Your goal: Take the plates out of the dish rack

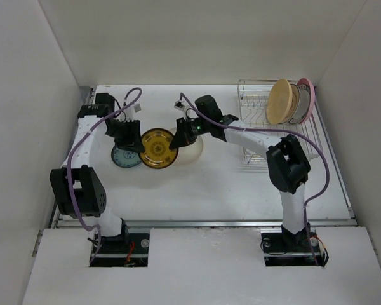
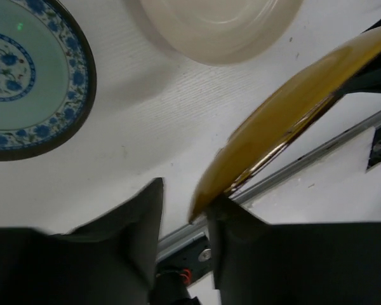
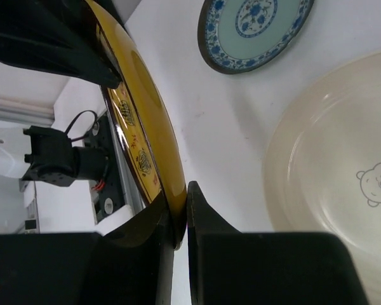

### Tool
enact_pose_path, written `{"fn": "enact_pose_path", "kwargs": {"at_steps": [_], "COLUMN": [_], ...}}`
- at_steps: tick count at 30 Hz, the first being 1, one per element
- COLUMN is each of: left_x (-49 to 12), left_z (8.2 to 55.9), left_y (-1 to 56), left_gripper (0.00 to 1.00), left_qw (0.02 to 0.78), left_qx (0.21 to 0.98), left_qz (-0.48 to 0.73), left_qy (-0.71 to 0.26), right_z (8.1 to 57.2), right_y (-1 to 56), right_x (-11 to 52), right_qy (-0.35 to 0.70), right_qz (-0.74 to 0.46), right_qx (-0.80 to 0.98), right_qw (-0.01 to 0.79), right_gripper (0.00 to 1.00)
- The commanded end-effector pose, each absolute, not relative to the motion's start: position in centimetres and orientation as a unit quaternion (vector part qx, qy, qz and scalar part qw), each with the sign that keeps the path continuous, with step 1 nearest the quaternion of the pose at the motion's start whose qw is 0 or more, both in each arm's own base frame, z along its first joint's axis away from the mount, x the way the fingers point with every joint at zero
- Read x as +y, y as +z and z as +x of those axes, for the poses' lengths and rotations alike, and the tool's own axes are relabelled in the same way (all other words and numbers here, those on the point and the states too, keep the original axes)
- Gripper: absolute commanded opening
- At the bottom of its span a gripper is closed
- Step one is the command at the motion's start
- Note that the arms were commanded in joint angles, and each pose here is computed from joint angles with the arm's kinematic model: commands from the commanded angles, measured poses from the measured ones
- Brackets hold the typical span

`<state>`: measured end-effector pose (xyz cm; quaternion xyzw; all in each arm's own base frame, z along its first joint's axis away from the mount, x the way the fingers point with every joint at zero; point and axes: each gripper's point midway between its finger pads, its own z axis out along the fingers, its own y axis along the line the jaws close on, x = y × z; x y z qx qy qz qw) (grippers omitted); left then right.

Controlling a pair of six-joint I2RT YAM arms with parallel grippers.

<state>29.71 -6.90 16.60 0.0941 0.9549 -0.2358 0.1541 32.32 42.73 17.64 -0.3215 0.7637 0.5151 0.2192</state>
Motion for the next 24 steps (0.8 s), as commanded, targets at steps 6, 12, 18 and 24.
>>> {"fn": "enact_pose_path", "kwargs": {"at_steps": [6,12,18,24], "left_x": [-7.3,-6.2,-2.3,2.0], "left_z": [28.6,29.3,30.6,31.7], "left_y": [16.6,16.5,16.7,14.6], "left_gripper": [0.00,0.00,0.00,0.00], "left_qw": [0.135,0.131,0.136,0.113], "left_qx": [0.952,0.958,0.964,0.973], "left_qz": [0.108,0.077,0.014,-0.049], "left_qy": [-0.254,-0.241,-0.226,-0.193], "right_z": [31.8,32.7,34.2,36.5], "right_y": [20.7,20.7,21.2,21.8], "right_x": [44.4,44.6,44.4,42.4], "right_qy": [0.561,0.552,0.534,0.518], "right_qz": [-0.347,-0.335,-0.315,-0.281], "right_qx": [0.713,0.723,0.738,0.755], "right_qw": [0.236,0.245,0.267,0.286], "right_gripper": [0.00,0.45,0.55,0.56]}}
